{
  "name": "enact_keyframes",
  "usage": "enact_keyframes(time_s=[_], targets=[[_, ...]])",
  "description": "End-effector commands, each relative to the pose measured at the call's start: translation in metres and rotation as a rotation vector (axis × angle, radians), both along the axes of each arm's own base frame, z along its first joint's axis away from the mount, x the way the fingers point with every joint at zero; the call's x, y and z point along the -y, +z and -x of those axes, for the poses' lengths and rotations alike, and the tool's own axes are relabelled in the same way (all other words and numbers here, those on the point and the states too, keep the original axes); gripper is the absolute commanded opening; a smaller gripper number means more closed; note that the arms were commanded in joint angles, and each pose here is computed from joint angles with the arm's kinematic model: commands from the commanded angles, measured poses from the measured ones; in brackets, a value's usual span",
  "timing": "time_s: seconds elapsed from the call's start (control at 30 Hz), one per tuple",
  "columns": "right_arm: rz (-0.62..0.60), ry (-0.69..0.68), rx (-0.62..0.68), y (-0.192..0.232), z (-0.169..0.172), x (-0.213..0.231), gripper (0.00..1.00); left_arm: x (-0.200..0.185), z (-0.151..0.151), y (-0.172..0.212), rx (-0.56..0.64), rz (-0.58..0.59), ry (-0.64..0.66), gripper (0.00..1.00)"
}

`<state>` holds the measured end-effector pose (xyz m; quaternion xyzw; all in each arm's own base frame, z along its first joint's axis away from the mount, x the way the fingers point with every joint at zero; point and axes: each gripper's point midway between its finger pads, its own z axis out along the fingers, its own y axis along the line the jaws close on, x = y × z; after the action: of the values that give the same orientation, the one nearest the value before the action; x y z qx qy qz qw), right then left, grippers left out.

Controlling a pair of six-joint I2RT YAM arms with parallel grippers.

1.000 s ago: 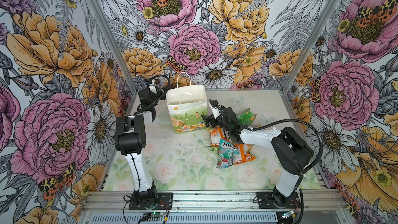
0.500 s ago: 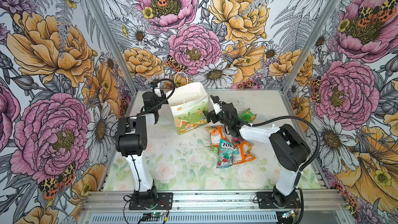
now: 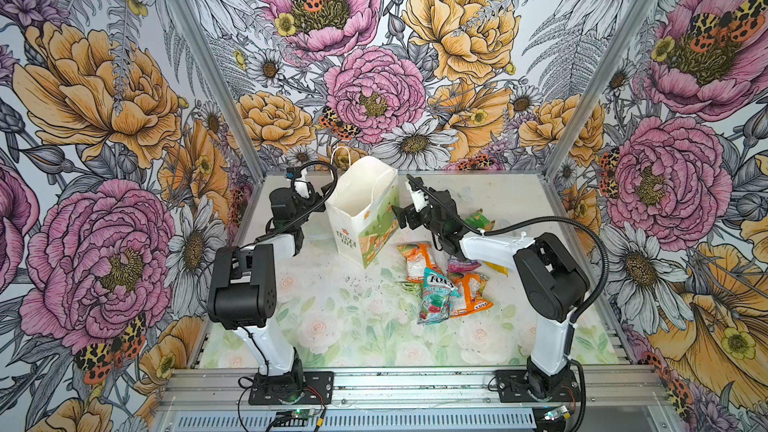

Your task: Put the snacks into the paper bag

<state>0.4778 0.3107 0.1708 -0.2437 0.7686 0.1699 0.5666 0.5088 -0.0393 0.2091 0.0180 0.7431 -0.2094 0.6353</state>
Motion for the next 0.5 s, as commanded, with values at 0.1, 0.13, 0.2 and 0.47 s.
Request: enact_keyframes(time_s=[0.1, 0.13, 0.2, 0.47], targets=[[-0.014, 0.034, 0.022, 0.010, -0.012, -0.010, 0.99, 0.010, 0.024, -0.002, 0.000, -0.044, 0.009, 0.99], [-0.016, 0.035, 0.024, 0.011, -0.013, -0.010, 0.99, 0.012, 0.028, -0.001, -0.002, -0.048, 0.008, 0.99], [-0.018, 0.039, 0.026, 0.012, -0.015, -0.011, 0.99, 0.016, 0.036, -0.003, -0.017, -0.061, 0.003, 0.99], [-0.027, 0.056, 0.014, 0.014, -0.016, -0.013, 0.99, -0.008, 0.051, -0.005, -0.134, -0.096, 0.155, 0.99]])
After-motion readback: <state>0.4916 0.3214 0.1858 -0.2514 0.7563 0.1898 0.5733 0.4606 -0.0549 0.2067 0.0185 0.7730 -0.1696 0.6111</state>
